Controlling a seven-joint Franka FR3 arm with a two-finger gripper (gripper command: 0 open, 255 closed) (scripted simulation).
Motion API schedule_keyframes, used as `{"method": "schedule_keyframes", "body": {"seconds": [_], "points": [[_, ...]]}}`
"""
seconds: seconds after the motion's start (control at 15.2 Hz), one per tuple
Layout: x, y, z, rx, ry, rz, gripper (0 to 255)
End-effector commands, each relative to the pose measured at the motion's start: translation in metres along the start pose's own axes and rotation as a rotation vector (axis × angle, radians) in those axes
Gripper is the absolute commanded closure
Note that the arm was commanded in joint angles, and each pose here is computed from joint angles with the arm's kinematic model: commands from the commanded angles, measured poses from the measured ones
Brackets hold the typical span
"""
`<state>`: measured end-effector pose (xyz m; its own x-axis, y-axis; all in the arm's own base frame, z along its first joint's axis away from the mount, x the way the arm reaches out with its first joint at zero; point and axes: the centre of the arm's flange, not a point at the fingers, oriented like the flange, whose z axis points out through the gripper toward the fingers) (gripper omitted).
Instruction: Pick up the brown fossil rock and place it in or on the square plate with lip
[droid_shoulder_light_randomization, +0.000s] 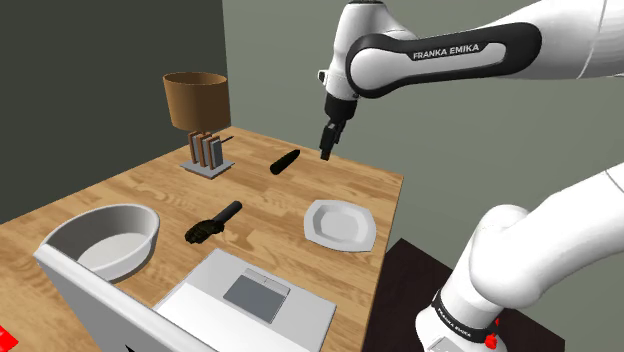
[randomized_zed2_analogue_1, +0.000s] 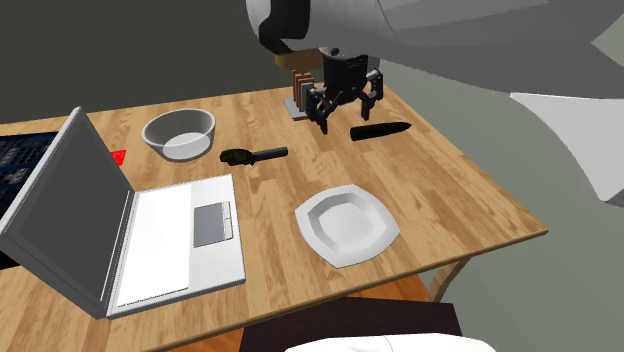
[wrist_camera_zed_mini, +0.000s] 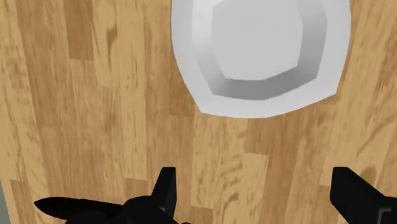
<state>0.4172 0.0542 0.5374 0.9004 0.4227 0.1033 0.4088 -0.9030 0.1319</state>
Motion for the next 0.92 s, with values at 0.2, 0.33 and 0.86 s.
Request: {"method": "schedule_keyframes", "body": {"seconds": [0.2, 0.33, 0.86], "points": [[0.043, -0.019, 0.037, 0.014, 0.037, -0.148, 0], [0.060, -0.029, 0.051, 0.020, 0.051, -0.207, 0], [0.124, -0.080, 0.106, 0.043, 0.106, -0.441, 0]]}}
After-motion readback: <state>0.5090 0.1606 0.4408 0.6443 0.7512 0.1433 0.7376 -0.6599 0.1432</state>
